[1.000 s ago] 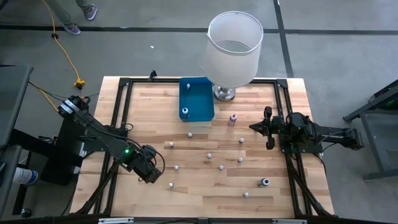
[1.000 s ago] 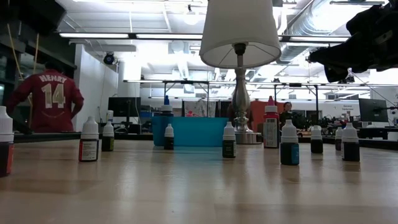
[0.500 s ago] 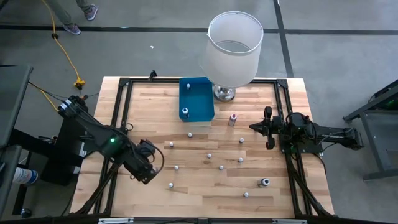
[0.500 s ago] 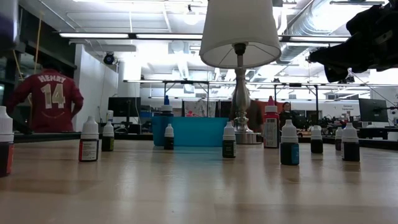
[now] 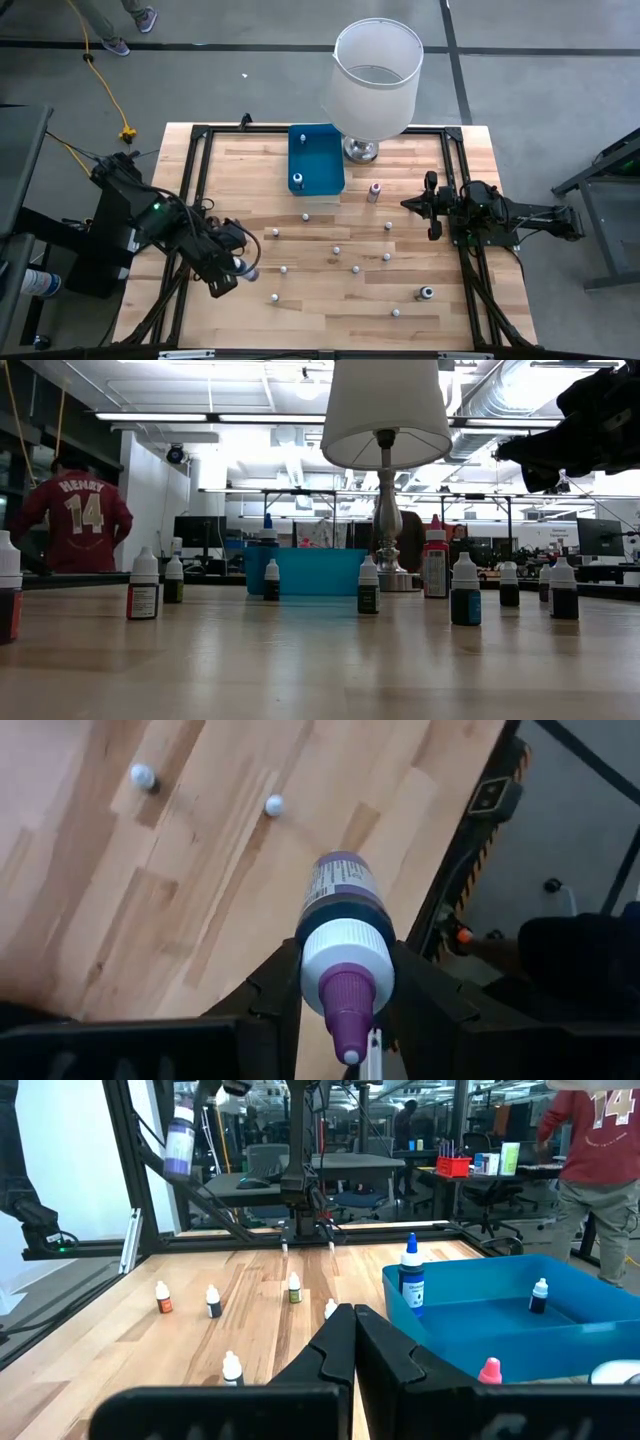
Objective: Pick & Place food coloring
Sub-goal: Put the big purple food coloring bottle into the blue bin
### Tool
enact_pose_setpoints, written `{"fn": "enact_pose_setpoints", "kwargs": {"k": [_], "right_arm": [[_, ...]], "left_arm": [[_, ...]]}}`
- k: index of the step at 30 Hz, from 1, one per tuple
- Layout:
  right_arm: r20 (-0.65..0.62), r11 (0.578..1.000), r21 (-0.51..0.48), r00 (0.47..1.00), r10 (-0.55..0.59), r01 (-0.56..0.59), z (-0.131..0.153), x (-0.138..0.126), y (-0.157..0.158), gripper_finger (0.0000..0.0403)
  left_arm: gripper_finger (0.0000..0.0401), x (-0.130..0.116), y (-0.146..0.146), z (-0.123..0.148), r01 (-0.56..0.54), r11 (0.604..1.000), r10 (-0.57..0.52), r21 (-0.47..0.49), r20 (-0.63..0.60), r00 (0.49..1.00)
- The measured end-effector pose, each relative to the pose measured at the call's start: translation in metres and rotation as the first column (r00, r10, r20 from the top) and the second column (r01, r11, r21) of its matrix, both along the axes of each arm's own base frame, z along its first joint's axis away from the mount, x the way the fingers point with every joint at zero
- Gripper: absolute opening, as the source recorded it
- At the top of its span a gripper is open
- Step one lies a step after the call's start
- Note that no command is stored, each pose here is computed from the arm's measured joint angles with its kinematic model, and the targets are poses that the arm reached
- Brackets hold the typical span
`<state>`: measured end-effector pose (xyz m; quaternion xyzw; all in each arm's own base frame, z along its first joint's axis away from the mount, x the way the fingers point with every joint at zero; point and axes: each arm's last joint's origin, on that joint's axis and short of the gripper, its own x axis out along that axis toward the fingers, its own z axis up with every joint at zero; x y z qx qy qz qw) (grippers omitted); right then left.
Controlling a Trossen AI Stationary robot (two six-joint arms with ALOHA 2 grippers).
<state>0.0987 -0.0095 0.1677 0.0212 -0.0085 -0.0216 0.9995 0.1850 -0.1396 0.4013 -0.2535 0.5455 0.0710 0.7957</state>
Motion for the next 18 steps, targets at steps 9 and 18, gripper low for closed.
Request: {"fn": "enact_pose_setpoints", "kwargs": {"k": [9, 18], "right_arm": [[0.000, 1.000, 0.000, 1.000, 0.000, 0.000, 0.000, 0.000, 0.000, 0.0000], [0.000, 1.000, 0.000, 1.000, 0.000, 0.000, 0.000, 0.000, 0.000, 0.0000]], "left_arm": [[0.0110, 0.007, 0.030, 0.020, -0.026, 0.997, 0.023, 0.070, 0.047, 0.999], [0.0110, 0.019, 0.072, 0.029, 0.012, 0.984, -0.023, 0.178, 0.062, 0.998]]}}
